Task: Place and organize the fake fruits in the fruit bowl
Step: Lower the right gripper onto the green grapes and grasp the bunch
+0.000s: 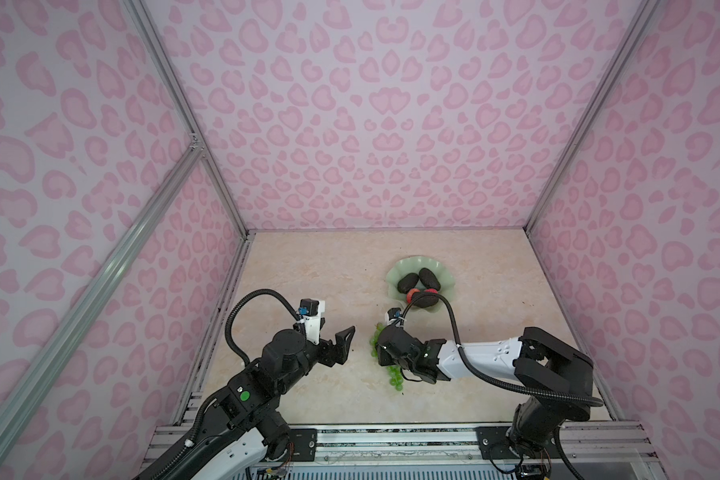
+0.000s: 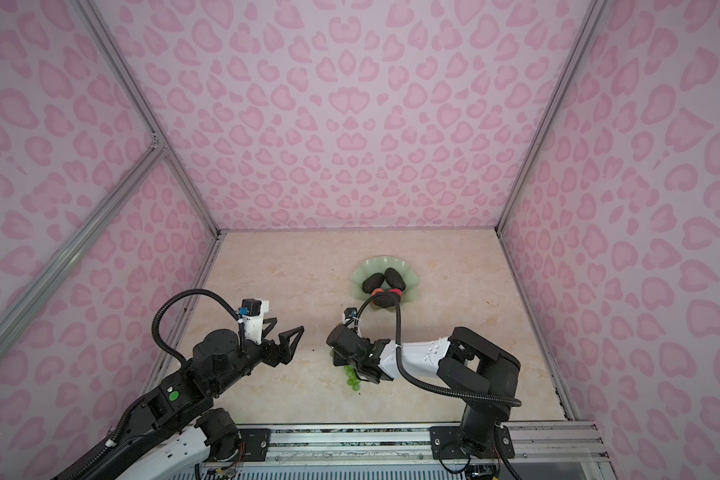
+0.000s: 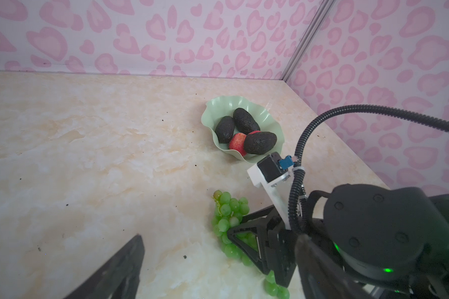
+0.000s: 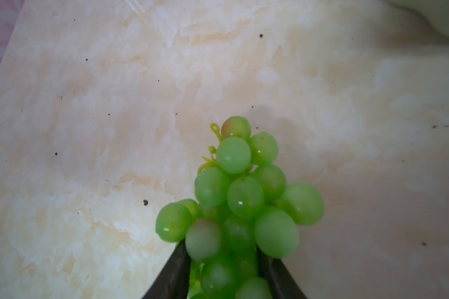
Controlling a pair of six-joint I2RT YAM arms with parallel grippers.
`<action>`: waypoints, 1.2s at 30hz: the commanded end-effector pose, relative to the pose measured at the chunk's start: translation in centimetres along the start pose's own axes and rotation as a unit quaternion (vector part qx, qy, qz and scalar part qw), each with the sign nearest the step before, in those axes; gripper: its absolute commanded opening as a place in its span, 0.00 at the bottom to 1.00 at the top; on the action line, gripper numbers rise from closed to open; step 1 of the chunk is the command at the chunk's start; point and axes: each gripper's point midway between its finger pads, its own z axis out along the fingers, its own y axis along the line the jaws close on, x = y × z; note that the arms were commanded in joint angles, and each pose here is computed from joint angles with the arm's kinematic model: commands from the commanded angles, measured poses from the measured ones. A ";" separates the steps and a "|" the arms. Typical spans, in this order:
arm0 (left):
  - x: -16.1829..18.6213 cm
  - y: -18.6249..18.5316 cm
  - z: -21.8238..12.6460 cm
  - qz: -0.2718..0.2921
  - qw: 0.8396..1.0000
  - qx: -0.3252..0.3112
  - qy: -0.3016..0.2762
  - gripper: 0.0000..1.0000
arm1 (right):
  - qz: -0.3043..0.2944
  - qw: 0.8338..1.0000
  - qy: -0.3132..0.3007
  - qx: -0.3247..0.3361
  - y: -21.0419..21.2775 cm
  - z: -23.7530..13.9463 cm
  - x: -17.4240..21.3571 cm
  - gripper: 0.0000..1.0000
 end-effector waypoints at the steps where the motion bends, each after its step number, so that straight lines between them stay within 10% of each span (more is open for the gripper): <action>1: -0.3 -0.2 0.1 -0.001 1.000 0.004 -0.005 0.92 | 0.013 1.000 -0.020 -0.007 0.1 -0.8 -1.0 0.38; 17: -0.5 -0.5 0.5 0.001 1.000 0.009 -0.004 0.92 | 0.013 0.990 -0.138 -0.019 -0.7 -9.5 -11.1 0.36; 25: -0.2 -0.4 0.4 -0.004 1.000 0.008 -0.004 0.92 | -0.040 0.998 -0.036 -0.013 0.4 -5.8 -4.3 0.95; 36: -0.4 -0.3 0.0 -0.004 1.000 0.007 -0.007 0.92 | -0.042 0.997 0.024 0.061 -0.3 -0.2 1.3 0.90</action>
